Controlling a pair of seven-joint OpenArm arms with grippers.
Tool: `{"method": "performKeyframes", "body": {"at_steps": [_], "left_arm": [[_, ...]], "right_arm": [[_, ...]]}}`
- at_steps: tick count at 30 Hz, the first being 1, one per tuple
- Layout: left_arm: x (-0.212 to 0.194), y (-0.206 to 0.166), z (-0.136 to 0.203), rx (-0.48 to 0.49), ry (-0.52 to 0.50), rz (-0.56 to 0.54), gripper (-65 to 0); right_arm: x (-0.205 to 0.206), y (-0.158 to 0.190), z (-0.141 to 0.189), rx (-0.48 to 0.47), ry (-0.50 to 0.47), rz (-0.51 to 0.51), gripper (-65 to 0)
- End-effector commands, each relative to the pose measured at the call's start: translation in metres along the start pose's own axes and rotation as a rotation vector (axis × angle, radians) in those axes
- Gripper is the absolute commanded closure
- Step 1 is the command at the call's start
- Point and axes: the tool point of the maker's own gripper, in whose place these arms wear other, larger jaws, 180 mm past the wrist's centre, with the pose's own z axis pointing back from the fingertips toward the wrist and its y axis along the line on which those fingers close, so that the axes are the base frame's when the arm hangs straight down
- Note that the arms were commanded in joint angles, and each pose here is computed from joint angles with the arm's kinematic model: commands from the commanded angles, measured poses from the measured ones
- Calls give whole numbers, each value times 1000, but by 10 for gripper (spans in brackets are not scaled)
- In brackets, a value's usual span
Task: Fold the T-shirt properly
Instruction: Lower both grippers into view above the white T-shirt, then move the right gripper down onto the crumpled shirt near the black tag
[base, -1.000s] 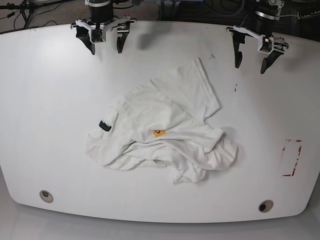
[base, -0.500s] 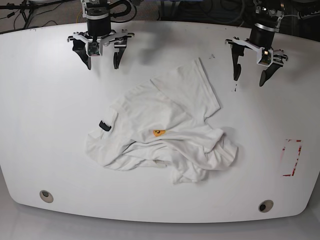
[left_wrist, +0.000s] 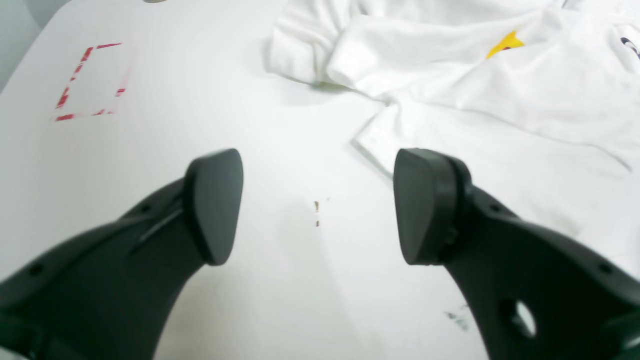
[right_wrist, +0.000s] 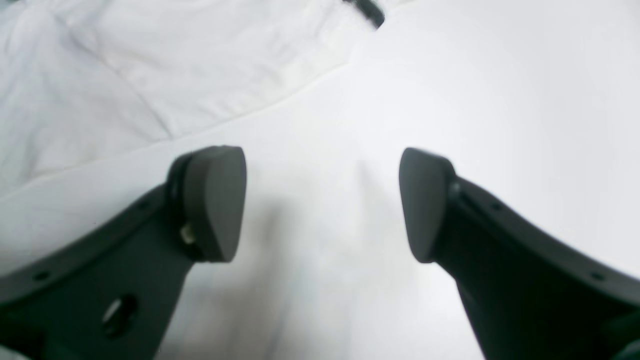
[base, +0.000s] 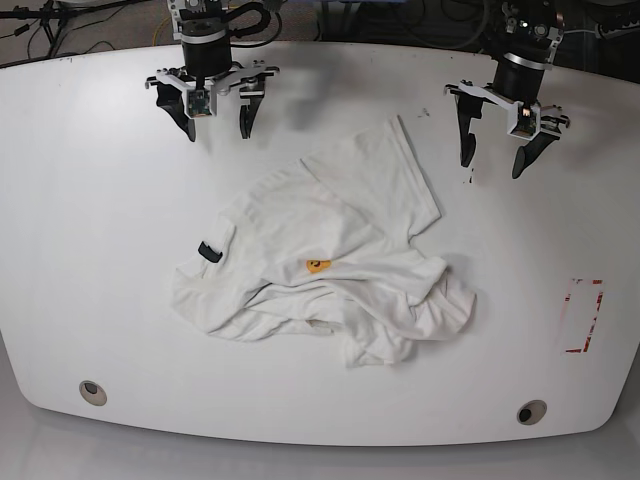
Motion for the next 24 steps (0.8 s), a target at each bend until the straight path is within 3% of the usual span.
{"method": "performKeyframes", "body": {"at_steps": [1,8,24], "left_arm": [[16,1,-1,-5,-61,-7,-435],[23,3,-6,-10,-85,-13,-437],[22,12,-10,19,-75,-2,-433]], "right_arm": [[22,-3,-7,-5,-59,7,-459],[37,-10,-15,-24,-96,16,-459],[67,-21,-58,-45,-67,5,-468]]}}
